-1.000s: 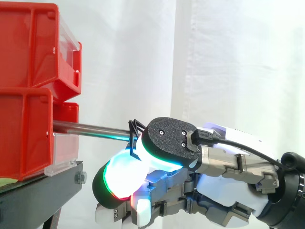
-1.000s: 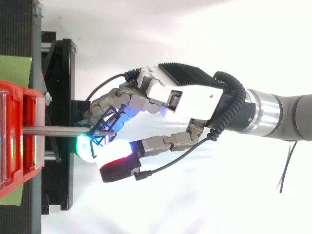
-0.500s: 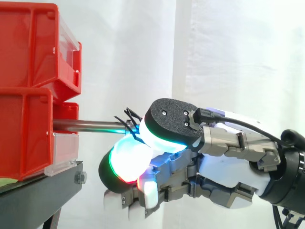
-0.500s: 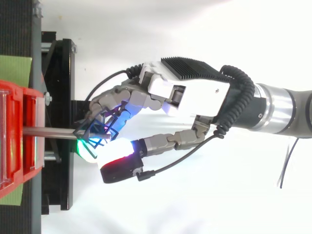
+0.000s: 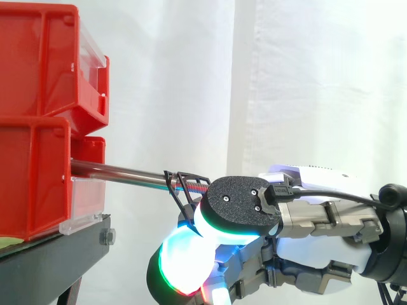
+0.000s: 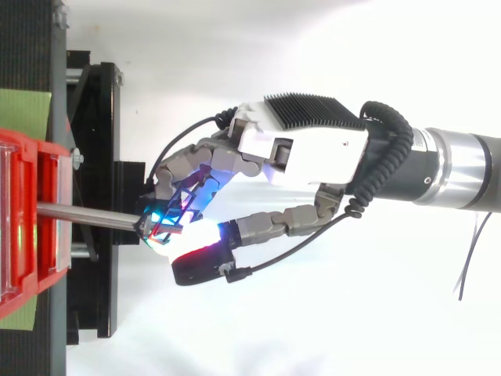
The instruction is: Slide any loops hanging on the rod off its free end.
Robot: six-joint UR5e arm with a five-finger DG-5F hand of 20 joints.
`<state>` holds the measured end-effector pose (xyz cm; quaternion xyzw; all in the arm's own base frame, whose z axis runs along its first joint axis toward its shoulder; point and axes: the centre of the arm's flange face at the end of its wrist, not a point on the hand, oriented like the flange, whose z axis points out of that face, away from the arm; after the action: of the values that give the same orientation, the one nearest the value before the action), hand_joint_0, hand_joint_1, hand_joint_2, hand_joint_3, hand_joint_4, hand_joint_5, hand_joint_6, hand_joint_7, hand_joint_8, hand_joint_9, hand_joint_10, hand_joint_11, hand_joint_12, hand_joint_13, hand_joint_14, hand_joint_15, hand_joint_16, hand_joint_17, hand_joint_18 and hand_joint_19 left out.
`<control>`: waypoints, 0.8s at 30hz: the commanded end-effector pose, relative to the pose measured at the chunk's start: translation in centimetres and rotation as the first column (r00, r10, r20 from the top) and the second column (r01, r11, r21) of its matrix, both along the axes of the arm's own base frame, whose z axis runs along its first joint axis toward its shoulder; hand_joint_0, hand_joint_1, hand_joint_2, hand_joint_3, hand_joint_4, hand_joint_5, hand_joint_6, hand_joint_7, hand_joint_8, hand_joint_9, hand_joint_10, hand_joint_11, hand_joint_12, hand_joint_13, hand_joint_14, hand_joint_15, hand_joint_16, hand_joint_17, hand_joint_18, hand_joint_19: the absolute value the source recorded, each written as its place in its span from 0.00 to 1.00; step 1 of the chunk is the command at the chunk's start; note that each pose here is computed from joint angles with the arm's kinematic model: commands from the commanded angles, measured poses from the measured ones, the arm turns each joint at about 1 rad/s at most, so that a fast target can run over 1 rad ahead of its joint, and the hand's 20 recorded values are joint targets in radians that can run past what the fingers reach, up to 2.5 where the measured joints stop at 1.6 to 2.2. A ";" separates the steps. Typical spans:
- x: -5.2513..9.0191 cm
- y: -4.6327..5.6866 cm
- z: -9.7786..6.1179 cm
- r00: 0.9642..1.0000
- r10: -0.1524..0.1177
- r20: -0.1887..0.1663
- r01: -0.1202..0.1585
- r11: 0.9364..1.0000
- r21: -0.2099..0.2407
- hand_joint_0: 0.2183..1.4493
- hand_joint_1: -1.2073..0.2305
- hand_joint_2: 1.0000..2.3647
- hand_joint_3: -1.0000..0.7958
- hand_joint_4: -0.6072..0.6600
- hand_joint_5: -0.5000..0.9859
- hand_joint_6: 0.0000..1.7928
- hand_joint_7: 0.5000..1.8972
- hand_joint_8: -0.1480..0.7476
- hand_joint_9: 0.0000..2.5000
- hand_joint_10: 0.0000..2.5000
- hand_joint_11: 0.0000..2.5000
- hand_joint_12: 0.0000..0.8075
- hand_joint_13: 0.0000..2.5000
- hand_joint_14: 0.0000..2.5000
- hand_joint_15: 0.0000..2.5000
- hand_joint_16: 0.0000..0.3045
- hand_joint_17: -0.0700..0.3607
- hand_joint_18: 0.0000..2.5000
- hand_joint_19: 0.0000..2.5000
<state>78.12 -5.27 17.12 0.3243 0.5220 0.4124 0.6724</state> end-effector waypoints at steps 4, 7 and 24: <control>-0.3 -0.3 1.7 1.000 0.007 -0.006 -0.006 1.000 0.017 0.31 0.38 0.01 0.54 0.62 0.21 0.51 0.34 0.61 0.41 0.01 0.29 0.51 0.33 0.00 0.13 0.18 0.45 0.30 0.16; -1.0 -0.6 2.4 0.998 0.010 -0.065 -0.010 1.000 0.008 0.31 0.38 0.01 0.54 0.63 0.21 0.51 0.34 0.62 0.41 0.01 0.29 0.52 0.33 0.00 0.13 0.18 0.45 0.30 0.16; -2.6 -1.3 5.4 0.988 0.007 -0.153 -0.002 1.000 0.031 0.31 0.39 0.01 0.54 0.63 0.22 0.51 0.34 0.63 0.42 0.01 0.29 0.53 0.34 0.00 0.13 0.19 0.46 0.30 0.16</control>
<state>75.64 -6.53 21.92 0.3597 0.5687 0.3929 0.6267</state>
